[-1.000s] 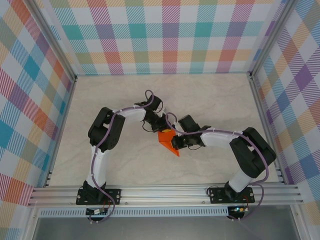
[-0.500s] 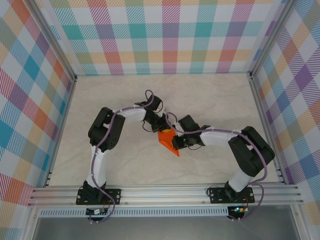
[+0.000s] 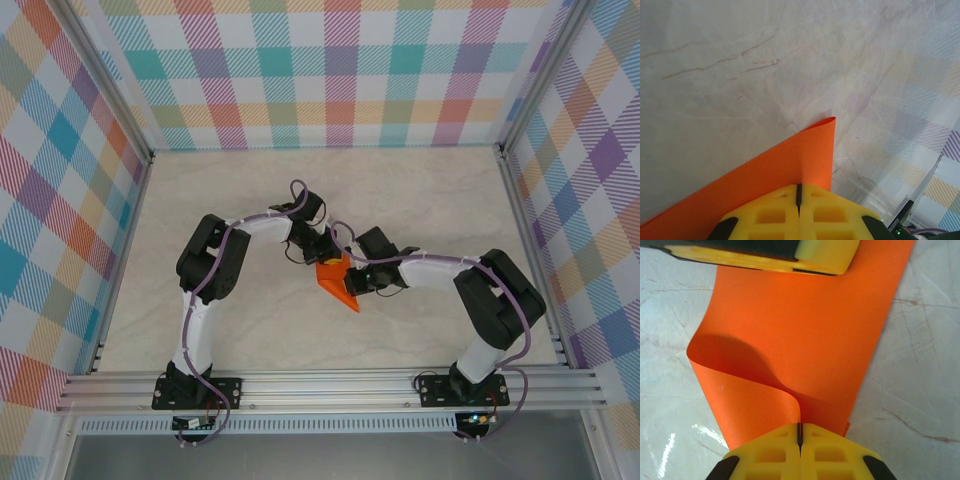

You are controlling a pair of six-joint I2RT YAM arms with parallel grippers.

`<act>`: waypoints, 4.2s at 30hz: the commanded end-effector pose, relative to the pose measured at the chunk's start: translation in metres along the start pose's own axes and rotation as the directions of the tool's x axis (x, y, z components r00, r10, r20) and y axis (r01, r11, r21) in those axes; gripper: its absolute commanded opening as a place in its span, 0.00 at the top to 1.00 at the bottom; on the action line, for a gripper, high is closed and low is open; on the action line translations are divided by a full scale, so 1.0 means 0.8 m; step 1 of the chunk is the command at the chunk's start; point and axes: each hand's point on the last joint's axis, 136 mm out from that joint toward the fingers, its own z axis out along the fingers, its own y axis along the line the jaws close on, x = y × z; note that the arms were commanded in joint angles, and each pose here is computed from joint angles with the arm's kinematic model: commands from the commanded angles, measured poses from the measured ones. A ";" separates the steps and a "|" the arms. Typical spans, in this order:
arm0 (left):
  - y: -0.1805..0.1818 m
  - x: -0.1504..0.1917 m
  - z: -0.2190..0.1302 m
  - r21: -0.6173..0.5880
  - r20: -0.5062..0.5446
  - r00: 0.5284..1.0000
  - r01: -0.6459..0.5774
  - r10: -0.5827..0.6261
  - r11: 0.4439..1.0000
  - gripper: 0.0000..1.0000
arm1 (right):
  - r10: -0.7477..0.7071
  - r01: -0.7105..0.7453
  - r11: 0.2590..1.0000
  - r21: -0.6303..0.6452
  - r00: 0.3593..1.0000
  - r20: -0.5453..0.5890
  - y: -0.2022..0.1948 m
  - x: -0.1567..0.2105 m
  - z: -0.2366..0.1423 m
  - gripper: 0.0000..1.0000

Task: Fold a paper plane with a square sheet of paper (fold left side to right side)
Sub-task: Third fold the triangle at the center of the table.

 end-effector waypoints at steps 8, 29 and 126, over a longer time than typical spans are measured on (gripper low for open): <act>0.045 0.022 0.029 -0.125 -0.053 0.998 0.033 -0.040 0.992 0.97 | 0.024 -0.023 0.999 0.024 1.000 -0.020 -0.008 0.002 0.002 1.00; 0.039 0.020 0.026 -0.115 -0.047 0.998 0.026 -0.031 0.993 0.96 | 0.020 -0.016 0.998 0.068 0.998 -0.061 -0.020 0.014 0.006 1.00; 0.074 0.125 0.008 -0.189 -0.062 0.995 0.064 -0.077 0.980 1.00 | 0.013 -0.011 0.999 0.052 1.000 -0.026 0.005 -0.018 -0.071 0.58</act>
